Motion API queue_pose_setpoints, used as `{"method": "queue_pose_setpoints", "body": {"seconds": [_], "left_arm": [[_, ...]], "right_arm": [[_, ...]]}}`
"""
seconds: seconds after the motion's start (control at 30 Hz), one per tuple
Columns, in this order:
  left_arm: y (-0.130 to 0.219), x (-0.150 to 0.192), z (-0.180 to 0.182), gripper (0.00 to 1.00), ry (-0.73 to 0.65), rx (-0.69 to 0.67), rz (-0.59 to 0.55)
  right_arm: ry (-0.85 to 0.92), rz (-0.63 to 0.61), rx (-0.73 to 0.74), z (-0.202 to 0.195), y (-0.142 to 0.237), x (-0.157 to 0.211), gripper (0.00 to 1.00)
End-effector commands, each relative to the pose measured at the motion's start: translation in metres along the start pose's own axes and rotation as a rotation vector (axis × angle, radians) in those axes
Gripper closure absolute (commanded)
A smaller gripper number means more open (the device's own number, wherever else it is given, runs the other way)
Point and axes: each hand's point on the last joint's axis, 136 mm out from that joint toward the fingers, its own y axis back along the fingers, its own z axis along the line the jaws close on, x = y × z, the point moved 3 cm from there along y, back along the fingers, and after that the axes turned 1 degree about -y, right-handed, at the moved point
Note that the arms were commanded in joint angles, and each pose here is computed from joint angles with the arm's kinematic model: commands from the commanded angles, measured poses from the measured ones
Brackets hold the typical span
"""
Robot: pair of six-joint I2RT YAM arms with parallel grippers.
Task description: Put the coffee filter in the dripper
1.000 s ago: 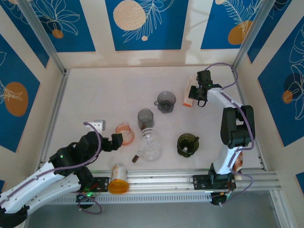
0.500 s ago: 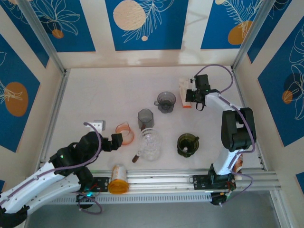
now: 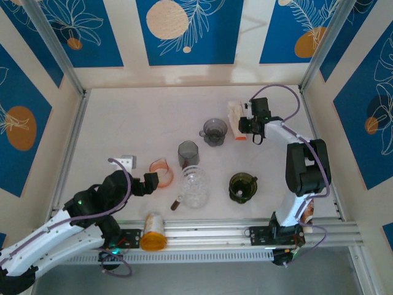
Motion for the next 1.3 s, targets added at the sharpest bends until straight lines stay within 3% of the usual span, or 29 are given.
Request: {"method": "queue_pose_setpoints", "body": {"seconds": [0.0,0.43,0.97,1.27], "left_arm": [[0.003,-0.002,-0.001,0.00,0.004,0.006,-0.008],[0.004,-0.006,-0.004,0.00,0.006,0.016,-0.015],[0.002,-0.003,-0.003,0.00,-0.003,0.013,-0.010],[0.003,-0.004,-0.004,0.00,-0.017,0.018,-0.015]], "right_arm": [[-0.056,-0.028,0.023,-0.007,0.021,-0.002,0.72],[-0.222,-0.149,-0.063,0.012,0.085,-0.031,0.66],[-0.268,-0.019,0.045,0.033,0.053,-0.059,0.76],[-0.264,0.016,0.085,0.041,0.038,-0.063,0.77]]}}
